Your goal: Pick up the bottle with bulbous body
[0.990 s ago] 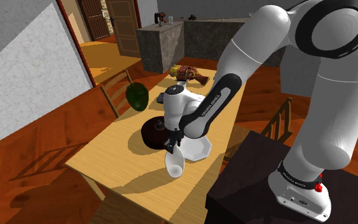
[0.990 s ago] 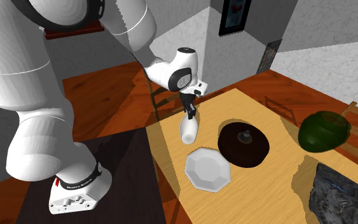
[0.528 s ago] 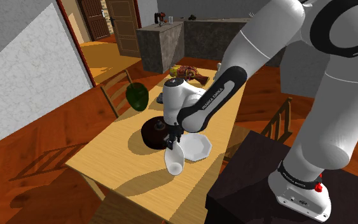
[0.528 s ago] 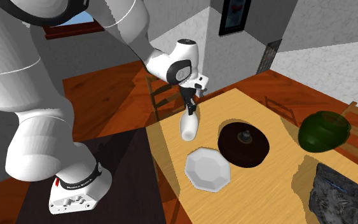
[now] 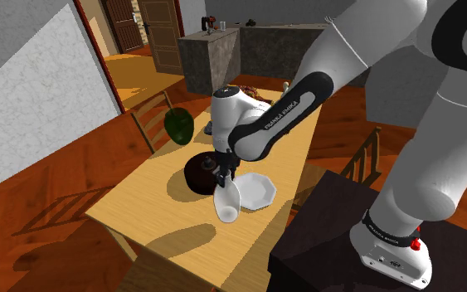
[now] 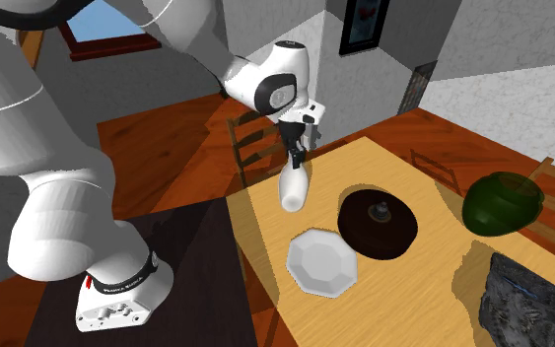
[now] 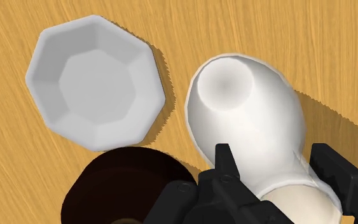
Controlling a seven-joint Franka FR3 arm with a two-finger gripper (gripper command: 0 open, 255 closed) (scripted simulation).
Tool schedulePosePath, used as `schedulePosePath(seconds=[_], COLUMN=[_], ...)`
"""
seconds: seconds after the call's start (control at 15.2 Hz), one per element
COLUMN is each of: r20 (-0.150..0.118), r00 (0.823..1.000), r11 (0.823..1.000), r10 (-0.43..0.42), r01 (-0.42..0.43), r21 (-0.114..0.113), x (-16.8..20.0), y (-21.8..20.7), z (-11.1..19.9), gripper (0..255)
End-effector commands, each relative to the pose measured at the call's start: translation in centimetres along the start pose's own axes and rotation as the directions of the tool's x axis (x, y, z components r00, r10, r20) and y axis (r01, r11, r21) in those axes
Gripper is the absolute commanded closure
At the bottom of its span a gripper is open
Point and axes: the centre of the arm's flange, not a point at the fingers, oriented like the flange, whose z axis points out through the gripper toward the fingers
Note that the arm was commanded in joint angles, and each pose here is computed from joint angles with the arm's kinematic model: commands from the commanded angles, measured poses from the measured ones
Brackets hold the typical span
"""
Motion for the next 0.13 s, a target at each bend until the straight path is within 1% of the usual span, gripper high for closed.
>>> schedulePosePath(seconds=[0.0,0.07], r20=[0.000,0.000], r00=[1.000,1.000], r11=[1.000,1.000], r10=[0.000,0.000], r01=[0.000,0.000], r21=[0.000,0.000], x=[0.11,0.11], y=[-0.06,-0.06], z=[-0.62,-0.62], gripper=[255,255])
